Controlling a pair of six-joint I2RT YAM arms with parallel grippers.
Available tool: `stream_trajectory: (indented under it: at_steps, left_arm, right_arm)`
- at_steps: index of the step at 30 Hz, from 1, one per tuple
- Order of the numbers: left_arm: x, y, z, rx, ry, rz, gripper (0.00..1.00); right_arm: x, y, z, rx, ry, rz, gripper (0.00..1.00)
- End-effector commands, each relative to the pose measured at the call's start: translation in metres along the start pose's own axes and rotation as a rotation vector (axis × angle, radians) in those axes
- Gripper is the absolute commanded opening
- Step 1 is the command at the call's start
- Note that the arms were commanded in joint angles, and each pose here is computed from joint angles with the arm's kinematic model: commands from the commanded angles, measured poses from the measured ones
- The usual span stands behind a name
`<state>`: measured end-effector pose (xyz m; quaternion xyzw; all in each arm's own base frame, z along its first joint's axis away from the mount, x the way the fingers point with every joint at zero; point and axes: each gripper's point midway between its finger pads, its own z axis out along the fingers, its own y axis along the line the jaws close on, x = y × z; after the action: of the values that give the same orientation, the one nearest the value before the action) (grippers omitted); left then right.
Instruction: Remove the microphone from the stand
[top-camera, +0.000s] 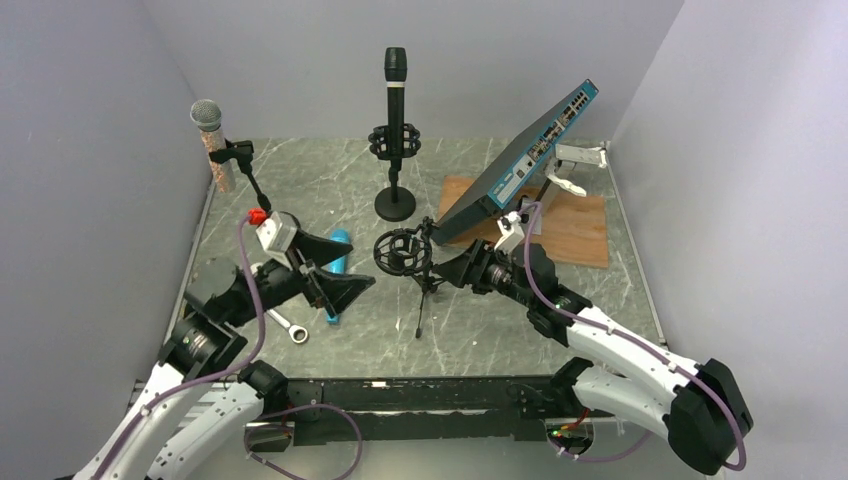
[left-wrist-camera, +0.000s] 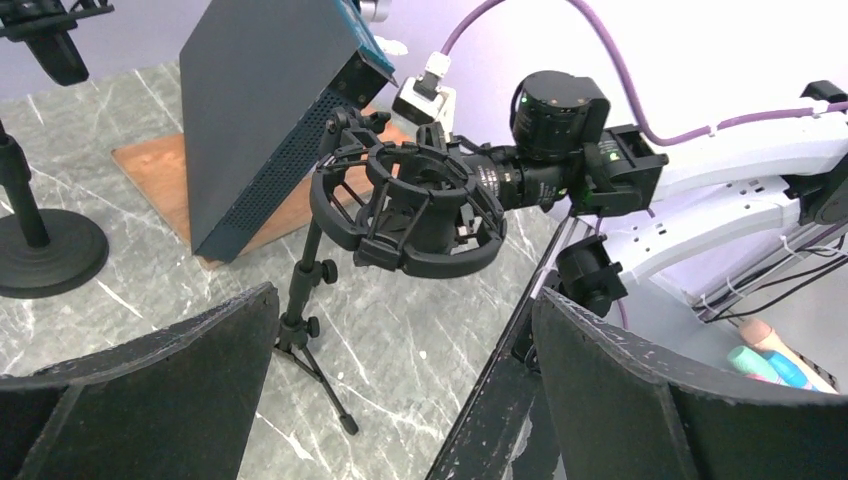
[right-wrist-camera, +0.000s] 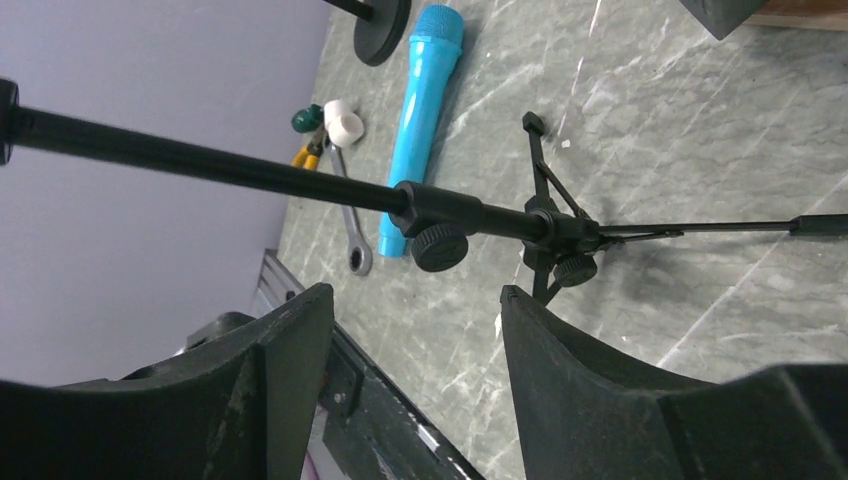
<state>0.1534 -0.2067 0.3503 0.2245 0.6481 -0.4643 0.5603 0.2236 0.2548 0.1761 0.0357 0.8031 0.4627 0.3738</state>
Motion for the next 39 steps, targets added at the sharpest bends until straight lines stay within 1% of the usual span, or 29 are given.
stream_trajectory:
  at_steps: [1,5,7,9,11,13,22,24,28,31,32,35,36,39]
  left_arm:
    - [-0.024,-0.008,-0.007,0.015,-0.146,0.008,0.99]
    - [-0.020,-0.014,0.000,0.063,-0.100,-0.007,0.99]
    - [-0.019,-0.013,0.002,0.063,-0.085,-0.001,1.00]
    - [-0.016,-0.009,0.002,0.048,-0.081,-0.002,0.99]
    - [-0.013,-0.008,0.001,0.041,-0.085,-0.003,0.99]
    - [-0.010,-0.007,0.001,0.042,-0.082,-0.007,0.99]
    - [-0.007,-0.006,0.002,0.040,-0.069,-0.008,0.99]
    - [-0.005,-0.006,0.003,0.045,-0.061,-0.010,0.99]
    - [-0.005,-0.004,0.004,0.040,-0.056,-0.003,0.99]
    - [-0.004,-0.003,0.004,0.036,-0.052,-0.004,0.99]
    - [-0.005,-0.003,0.004,0.036,-0.053,-0.004,0.99]
    - [-0.003,-0.002,0.006,0.034,-0.046,-0.010,0.99]
    - [-0.003,-0.002,0.006,0.032,-0.046,-0.010,1.00]
    - [-0.002,0.000,0.005,0.022,-0.048,-0.013,0.99]
  right_arm:
    - [-0.013,0.017,0.005,-0.111,-0.046,0.072,0.63]
    - [-0.015,0.013,0.011,-0.140,-0.031,0.114,0.55]
    - [-0.013,0.013,0.015,-0.154,-0.014,0.118,0.49]
    - [-0.009,0.011,0.020,-0.153,0.003,0.118,0.48]
    - [-0.008,0.010,0.023,-0.157,0.008,0.118,0.44]
    - [-0.006,0.008,0.025,-0.152,0.014,0.109,0.42]
    - [-0.004,0.002,0.031,-0.151,0.013,0.088,0.42]
    - [-0.004,0.002,0.032,-0.156,0.011,0.084,0.40]
    - [-0.001,0.002,0.035,-0.175,0.019,0.088,0.31]
    - [0.000,0.002,0.035,-0.182,0.013,0.078,0.20]
    - [0.000,0.000,0.035,-0.173,0.013,0.071,0.17]
    - [0.004,-0.008,0.036,-0.133,0.016,0.046,0.03]
    - [0.005,-0.011,0.036,-0.121,0.017,0.037,0.00]
    - [0.009,-0.019,0.036,-0.078,0.011,0.007,0.00]
